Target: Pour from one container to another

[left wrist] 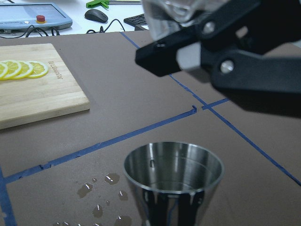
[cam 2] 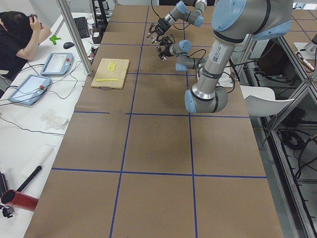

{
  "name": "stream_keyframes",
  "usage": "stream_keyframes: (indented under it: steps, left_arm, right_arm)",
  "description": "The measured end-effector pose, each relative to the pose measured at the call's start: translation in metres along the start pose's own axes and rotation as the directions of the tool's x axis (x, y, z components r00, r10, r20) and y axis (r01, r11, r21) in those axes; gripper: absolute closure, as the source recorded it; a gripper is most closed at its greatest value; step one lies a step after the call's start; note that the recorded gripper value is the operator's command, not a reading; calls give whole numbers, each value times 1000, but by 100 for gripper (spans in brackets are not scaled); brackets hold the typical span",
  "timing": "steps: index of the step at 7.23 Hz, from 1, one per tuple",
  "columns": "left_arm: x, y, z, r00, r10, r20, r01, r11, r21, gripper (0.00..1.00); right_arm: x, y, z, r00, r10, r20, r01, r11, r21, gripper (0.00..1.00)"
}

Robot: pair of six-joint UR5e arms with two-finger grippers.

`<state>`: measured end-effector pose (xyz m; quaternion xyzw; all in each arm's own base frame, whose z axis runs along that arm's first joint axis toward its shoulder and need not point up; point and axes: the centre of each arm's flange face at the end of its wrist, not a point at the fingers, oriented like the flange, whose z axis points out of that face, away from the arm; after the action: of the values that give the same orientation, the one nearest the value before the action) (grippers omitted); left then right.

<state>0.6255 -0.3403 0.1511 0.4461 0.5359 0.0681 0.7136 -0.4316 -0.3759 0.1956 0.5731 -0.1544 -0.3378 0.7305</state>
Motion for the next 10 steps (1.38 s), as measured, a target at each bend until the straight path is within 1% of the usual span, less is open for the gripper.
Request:
stream_keyframes:
  steps: [3, 5, 7, 8, 10]
  left_arm:
    - [0, -1, -1, 1000, -4, -9, 4, 1000, 9, 100]
    - [0, -1, -1, 1000, -4, -9, 4, 1000, 9, 100]
    - [-1, 0, 0, 1000, -2, -7, 2, 1000, 7, 100]
    - [-1, 1, 0, 1000, -2, -6, 2, 1000, 6, 100]
    - [-1, 1, 1, 1000, -1, -5, 1, 1000, 6, 100]
  right_arm:
    - [-1, -1, -1, 998, -64, -27, 64, 998, -3, 100]
    - [-5, -2, -2, 995, -85, -43, 85, 996, -4, 100]
    - [-14, -3, -6, 989, -123, -81, 123, 992, -6, 100]
    - [-19, -4, -8, 987, -135, -91, 135, 991, -5, 100]
    - [-22, -5, -10, 985, -142, -96, 142, 990, -3, 100]
